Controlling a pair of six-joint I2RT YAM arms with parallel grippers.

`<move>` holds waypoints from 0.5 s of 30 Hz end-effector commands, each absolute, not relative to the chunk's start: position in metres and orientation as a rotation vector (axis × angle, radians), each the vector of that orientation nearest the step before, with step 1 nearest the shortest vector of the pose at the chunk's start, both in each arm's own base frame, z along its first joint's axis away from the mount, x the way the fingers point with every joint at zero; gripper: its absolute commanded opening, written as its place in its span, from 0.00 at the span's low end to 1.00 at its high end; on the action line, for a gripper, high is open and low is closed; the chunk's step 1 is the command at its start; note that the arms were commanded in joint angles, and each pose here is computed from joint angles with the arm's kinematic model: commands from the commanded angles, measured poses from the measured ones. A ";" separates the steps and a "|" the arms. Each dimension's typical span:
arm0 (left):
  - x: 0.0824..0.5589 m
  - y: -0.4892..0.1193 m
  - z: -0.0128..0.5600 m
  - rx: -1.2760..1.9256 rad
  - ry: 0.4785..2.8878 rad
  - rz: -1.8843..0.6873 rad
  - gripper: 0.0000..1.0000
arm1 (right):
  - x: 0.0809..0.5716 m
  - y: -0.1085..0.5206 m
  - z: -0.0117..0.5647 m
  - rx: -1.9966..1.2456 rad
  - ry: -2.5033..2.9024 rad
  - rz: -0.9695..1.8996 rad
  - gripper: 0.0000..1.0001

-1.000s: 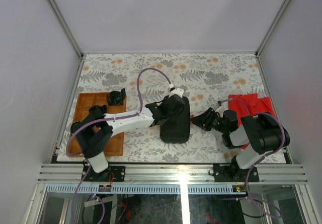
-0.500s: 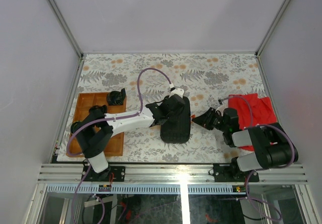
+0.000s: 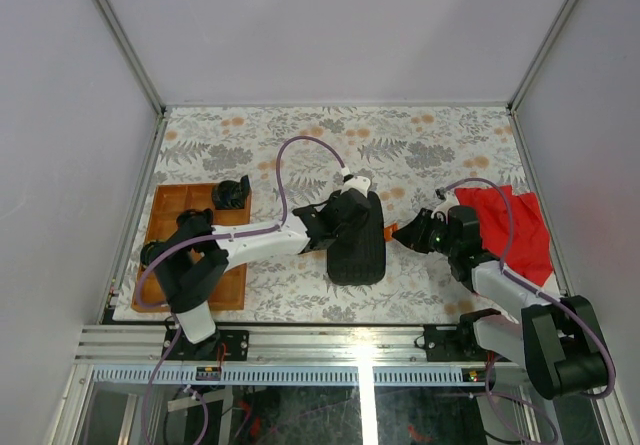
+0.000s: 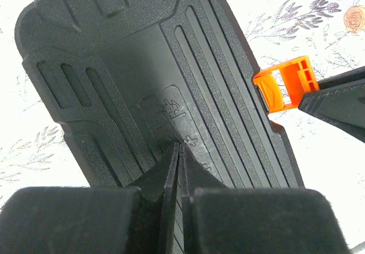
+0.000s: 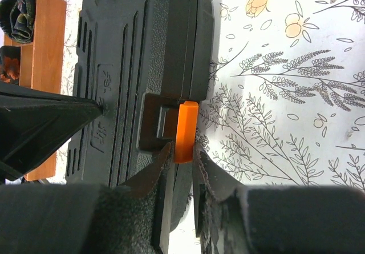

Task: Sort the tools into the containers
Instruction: Close the storage box at the center of the board.

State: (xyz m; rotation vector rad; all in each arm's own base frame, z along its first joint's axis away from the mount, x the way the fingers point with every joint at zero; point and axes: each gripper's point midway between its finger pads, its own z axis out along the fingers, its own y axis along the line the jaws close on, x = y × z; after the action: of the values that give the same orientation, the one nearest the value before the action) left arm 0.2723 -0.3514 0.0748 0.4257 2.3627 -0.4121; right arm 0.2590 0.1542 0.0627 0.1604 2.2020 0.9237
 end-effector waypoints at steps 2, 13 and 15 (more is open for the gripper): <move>0.232 -0.336 0.022 0.546 2.551 -0.339 0.00 | 0.271 0.167 0.105 0.012 2.062 0.983 0.18; 0.232 -0.342 0.020 0.566 2.554 -0.348 0.00 | 0.266 0.185 0.116 -0.089 2.029 1.121 0.23; 0.231 -0.343 0.019 0.568 2.555 -0.349 0.00 | 0.266 0.186 0.116 -0.095 2.027 1.126 0.25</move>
State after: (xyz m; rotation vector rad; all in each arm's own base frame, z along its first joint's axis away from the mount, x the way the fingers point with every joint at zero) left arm 0.2721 -0.3543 0.0744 0.4336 2.3663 -0.4114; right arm 0.2555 0.1613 0.0676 0.0746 2.1883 0.9806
